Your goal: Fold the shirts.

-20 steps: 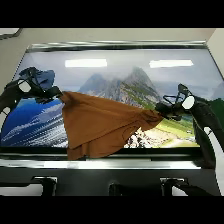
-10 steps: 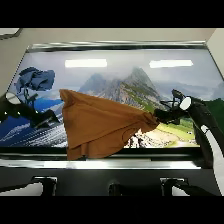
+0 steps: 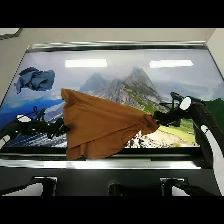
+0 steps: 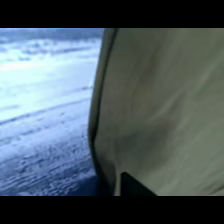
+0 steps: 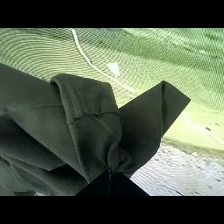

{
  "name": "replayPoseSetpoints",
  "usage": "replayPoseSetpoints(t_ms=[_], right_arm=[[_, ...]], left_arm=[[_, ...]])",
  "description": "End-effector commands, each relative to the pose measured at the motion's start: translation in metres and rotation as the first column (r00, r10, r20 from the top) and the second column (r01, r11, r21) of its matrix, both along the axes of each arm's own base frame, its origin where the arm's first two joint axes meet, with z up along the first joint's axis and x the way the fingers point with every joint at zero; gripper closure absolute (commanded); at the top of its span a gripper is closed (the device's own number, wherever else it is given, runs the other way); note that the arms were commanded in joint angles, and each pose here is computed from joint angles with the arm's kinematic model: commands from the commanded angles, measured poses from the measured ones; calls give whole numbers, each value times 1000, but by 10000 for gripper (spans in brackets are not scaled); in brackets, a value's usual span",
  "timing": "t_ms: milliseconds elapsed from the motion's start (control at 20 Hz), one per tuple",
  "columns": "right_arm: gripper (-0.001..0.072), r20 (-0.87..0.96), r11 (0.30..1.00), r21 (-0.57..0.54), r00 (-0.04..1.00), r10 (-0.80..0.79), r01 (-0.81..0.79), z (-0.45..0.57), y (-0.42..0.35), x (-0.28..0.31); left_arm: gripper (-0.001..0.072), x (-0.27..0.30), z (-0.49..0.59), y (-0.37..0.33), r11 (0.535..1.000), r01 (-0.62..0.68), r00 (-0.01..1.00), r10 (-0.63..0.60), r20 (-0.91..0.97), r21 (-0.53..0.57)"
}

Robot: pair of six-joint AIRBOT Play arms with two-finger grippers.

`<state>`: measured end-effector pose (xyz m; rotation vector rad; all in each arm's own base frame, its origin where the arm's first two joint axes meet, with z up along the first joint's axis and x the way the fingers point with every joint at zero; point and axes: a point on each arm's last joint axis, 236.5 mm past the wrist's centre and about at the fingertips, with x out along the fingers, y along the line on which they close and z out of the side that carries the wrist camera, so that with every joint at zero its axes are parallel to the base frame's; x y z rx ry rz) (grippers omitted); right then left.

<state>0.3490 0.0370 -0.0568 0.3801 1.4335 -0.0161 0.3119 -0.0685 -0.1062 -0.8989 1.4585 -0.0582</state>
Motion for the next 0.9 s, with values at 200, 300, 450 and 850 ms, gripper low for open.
replayPoseSetpoints(t_ms=[200,300,450,850], right_arm=[[676,244,999,-37,970,0,9,75,-9,44],[676,488,997,-69,873,1,37,163,-17,80],[676,844,990,-82,537,9,112,356,-28,94],[677,965,938,-51,-226,135,343,672,-58,-119]], left_arm=[[669,93,126,12,996,72,879,-84,470,43],[668,117,237,18,990,69,726,-135,674,124],[668,104,412,14,967,12,416,-235,878,253],[669,-84,683,17,874,-421,-110,-313,943,241]])
